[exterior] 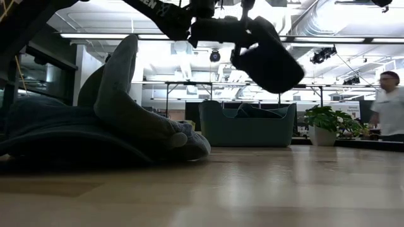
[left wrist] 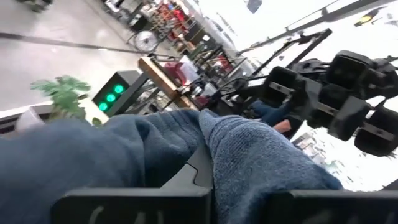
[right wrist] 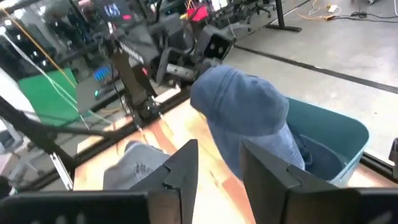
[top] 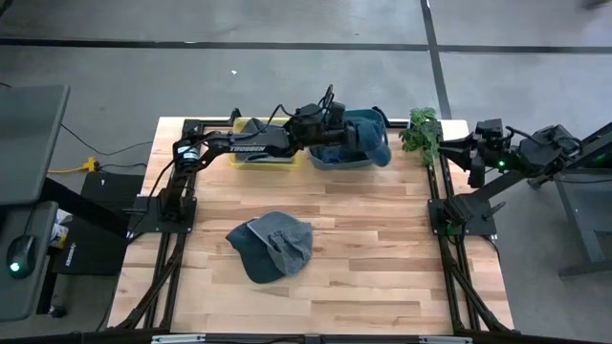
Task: Pick & Place hat
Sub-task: Put the right blue cap into the blue bin
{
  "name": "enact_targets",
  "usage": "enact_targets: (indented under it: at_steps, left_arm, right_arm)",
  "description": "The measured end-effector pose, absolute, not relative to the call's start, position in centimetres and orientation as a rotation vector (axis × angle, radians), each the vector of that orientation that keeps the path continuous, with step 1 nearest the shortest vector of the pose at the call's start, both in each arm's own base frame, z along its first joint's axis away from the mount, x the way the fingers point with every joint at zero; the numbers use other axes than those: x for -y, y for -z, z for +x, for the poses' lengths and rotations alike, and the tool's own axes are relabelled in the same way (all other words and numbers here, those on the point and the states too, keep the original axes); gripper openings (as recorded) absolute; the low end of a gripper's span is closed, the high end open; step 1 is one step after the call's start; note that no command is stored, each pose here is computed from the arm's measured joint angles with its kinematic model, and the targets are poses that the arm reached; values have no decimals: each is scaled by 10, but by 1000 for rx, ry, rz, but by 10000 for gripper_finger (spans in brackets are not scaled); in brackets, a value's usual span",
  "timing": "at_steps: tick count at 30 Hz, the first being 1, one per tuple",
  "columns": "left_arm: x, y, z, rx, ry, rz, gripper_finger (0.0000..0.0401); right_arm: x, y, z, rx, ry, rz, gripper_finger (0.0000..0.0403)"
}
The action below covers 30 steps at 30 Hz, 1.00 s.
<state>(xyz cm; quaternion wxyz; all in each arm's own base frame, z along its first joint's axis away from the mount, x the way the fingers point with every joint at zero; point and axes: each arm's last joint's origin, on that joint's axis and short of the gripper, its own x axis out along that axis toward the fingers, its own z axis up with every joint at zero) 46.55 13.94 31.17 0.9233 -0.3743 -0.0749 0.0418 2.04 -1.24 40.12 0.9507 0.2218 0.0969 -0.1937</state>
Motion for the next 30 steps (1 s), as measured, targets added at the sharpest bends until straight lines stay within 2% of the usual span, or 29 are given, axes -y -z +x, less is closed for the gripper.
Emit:
enact_targets:
  at_steps: [9, 17, 22, 26, 30]
  left_arm:
    - [-149, -325, 452, 132, -125, -909, 1]
    - [-148, -355, 445, 188, -51, -985, 0]
    - [-146, -380, 442, 231, 7, -964, 0]
    - [-145, -393, 442, 230, 31, -950, 0]
    - [-145, -398, 441, 212, 32, -921, 0]
  right_arm:
    - [14, -386, 14, -361, 409, 398, 118]
    - [4, -385, 34, -524, 298, -138, 118]
    - [-8, -384, 61, -633, 298, -459, 119]
    - [-15, -382, 79, -681, 368, -586, 120]
    - [-18, -381, 86, -689, 417, -606, 132]
